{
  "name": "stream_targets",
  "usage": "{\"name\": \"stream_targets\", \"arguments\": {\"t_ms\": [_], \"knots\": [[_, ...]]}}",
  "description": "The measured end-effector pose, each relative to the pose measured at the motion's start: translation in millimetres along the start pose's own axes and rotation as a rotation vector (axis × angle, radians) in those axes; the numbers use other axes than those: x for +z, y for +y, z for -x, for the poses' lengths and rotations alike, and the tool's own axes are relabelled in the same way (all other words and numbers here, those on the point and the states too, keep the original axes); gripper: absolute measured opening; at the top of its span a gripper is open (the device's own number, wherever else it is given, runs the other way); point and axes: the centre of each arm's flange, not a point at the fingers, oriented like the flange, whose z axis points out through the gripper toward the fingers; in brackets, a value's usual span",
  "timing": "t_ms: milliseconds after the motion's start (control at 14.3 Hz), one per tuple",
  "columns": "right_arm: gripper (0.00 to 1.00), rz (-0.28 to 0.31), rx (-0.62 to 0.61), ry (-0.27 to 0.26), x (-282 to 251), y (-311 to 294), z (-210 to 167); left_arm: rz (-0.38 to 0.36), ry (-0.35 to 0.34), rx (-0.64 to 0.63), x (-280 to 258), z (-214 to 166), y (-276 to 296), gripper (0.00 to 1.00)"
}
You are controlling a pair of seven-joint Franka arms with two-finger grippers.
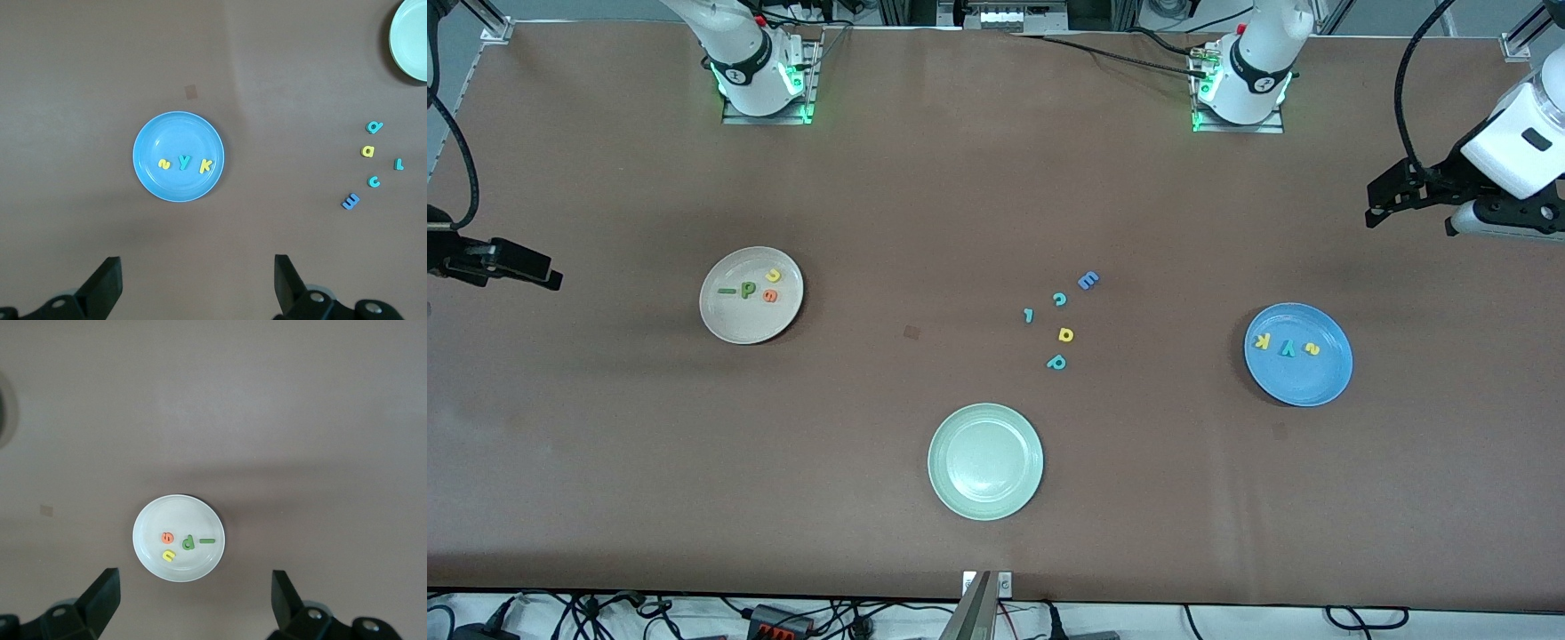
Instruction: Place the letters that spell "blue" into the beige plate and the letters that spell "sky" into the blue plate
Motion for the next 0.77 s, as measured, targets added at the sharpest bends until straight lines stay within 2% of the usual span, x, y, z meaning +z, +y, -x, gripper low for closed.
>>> {"name": "stream_targets", "arguments": {"t_ms": [490, 769], "knots": [[1.0, 0.035, 0.0, -0.011, 2.4, 3.1, 7.6, 0.0, 0.0, 0.0, 0.0, 0.0, 0.0, 1.0], [1.0, 0.044, -0.005, 0.0, 7.6, 3.6, 31.2, 0.0, 0.0, 0.0, 0.0, 0.0, 0.0, 1.0]]}}
